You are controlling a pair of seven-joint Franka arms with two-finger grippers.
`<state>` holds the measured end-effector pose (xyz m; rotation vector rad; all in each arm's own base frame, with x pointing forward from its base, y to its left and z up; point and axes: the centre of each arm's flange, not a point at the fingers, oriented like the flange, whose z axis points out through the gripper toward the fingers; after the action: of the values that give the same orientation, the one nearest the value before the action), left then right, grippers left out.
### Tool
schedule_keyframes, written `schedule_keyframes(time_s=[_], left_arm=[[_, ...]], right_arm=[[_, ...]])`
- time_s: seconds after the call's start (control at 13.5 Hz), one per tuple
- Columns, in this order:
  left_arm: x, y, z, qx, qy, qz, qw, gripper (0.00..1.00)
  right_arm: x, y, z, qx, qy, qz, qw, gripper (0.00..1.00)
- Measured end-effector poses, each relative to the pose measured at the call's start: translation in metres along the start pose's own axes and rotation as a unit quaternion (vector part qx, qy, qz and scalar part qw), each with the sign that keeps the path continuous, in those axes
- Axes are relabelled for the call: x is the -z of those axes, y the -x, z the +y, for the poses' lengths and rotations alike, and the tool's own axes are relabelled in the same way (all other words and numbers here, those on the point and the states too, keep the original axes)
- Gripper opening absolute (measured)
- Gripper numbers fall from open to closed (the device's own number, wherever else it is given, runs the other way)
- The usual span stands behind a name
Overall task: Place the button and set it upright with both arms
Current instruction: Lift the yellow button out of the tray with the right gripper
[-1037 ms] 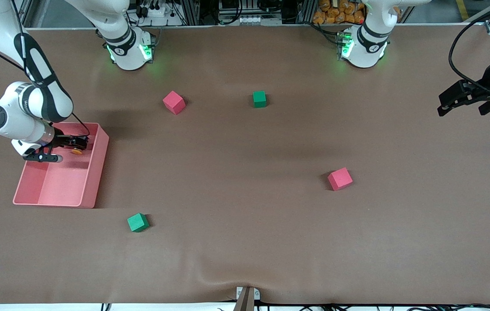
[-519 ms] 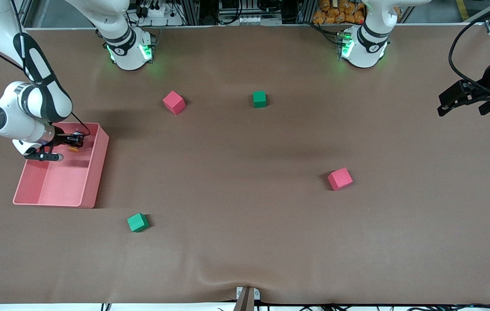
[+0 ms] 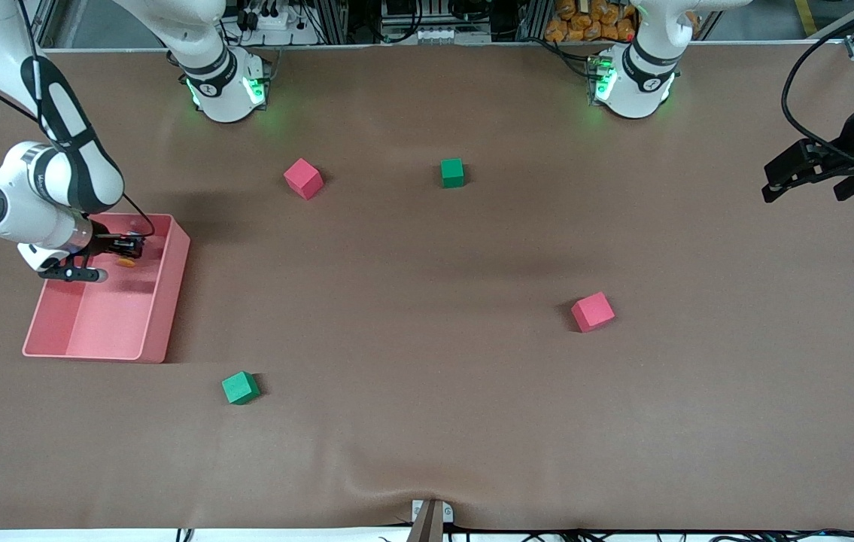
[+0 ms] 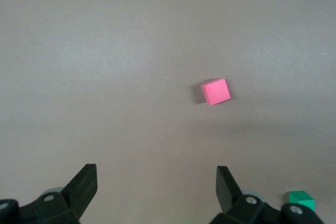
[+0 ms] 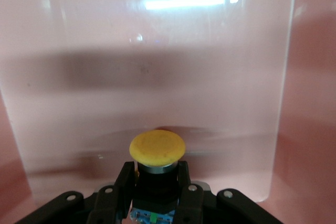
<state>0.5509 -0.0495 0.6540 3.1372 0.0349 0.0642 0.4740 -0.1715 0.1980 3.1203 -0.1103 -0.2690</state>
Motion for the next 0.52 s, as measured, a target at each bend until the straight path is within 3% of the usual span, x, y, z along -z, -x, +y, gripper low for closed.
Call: schedule_keyframes(time_s=[0.37,0.52], left_arm=[[0.0,0.0,0.0,0.0,0.0,0.0,1.0,1.0],[0.0,0.0,0.0,0.0,0.0,0.0,1.0,1.0]], right_arm=[[0.076,-0.035,0.013,0.015,-0.002,-0.036,0.999,0.37],[0.111,-0.049,0.014,0.023,0.001,-0.036,0.999,0.37]])
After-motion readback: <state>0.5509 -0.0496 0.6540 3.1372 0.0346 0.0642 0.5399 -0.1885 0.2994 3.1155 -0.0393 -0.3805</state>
